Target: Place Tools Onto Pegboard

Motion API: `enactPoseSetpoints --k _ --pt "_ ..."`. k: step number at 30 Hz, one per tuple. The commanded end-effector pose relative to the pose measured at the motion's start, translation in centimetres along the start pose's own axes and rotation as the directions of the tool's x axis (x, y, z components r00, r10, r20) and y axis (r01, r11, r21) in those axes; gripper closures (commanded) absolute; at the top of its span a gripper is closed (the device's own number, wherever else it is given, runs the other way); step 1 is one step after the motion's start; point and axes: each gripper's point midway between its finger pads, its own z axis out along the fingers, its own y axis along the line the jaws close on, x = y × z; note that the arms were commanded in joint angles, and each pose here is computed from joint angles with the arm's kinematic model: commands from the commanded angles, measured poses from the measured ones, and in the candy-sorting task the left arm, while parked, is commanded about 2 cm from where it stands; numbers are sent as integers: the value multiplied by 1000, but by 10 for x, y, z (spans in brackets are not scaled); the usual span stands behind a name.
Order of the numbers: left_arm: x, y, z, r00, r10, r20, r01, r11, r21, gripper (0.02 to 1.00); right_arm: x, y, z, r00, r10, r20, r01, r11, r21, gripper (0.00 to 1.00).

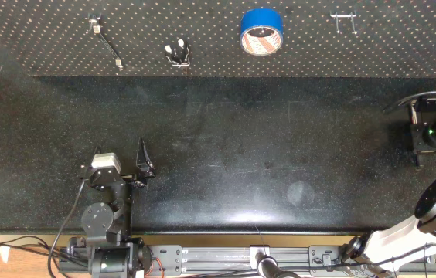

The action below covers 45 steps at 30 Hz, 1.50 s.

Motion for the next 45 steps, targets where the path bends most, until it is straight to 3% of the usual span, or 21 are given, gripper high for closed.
enactPoseSetpoints --k 1,6,13,17,23,29,35,45 --pt "1 1 0 1000 13 -4 -13 1000 -2 23 -8 -3 4 984 179 24 -179 984 6 925" --pt "1 1 0 1000 13 -4 -13 1000 -2 23 -15 -7 -22 956 275 104 -279 960 21 925" --pt "1 1 0 1000 13 -4 -13 1000 -2 23 -37 12 -92 905 260 336 -244 966 -89 928" --pt "1 1 0 1000 13 -4 -13 1000 -2 23 -40 22 -132 856 277 436 -256 961 -107 928" --pt "1 1 0 1000 13 -4 -13 1000 -2 23 -65 79 -199 755 198 625 -148 980 -131 928" --pt "1 1 0 1000 13 -4 -13 1000 -2 23 -100 153 -250 620 72 781 56 989 -135 925" --pt "1 1 0 1000 13 -4 -13 1000 -2 25 -108 190 -246 624 8 781 154 979 -133 928" --pt "1 1 0 1000 13 -4 -13 1000 -2 23 -114 216 -222 674 -34 738 210 967 -147 923"
